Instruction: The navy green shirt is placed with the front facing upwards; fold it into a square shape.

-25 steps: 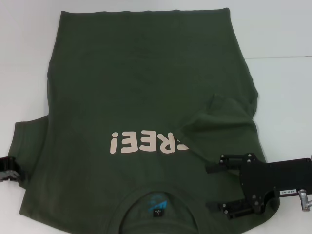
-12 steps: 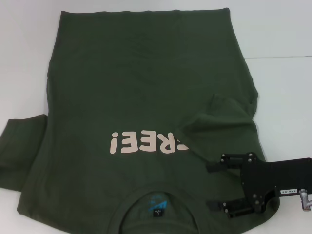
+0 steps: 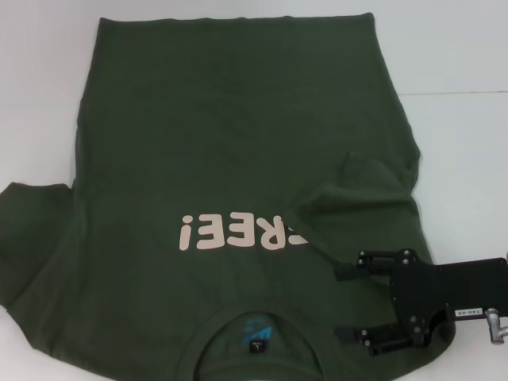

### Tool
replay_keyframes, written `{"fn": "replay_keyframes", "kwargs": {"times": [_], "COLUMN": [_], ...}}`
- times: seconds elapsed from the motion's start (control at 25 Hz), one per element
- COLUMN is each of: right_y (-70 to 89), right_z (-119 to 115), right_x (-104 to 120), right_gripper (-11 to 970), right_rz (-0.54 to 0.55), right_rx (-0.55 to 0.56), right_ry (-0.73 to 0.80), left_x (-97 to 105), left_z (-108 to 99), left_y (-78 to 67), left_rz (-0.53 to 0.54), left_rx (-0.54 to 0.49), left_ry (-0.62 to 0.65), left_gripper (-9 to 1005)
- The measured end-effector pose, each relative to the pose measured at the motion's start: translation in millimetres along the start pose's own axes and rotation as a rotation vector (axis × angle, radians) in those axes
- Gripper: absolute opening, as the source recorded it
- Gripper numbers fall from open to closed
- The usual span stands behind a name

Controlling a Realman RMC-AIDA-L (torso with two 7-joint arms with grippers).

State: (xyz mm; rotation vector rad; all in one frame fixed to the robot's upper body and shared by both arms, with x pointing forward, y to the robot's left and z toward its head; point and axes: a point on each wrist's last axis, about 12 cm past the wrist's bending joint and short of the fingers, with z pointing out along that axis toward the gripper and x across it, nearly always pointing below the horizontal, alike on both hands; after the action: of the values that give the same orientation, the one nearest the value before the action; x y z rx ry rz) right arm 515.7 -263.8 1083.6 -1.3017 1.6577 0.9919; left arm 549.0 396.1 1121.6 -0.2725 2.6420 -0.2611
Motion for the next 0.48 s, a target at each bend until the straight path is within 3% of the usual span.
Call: {"fn": "replay_keyframes", "kwargs": {"times": [0.48], "right_y": [0.4], "right_z": [1], "right_x": [3], "right_gripper": [881], "right_rz": [0.014], "right_rx": [0.006], "right_ry": [-0.002], "left_x": [-5], "left_z": [-4], "left_y": [10.9], "left_rz": [-0.035], "left_rx": [-0.043], "left_ry": [-0.075], "left_gripper": [65]}}
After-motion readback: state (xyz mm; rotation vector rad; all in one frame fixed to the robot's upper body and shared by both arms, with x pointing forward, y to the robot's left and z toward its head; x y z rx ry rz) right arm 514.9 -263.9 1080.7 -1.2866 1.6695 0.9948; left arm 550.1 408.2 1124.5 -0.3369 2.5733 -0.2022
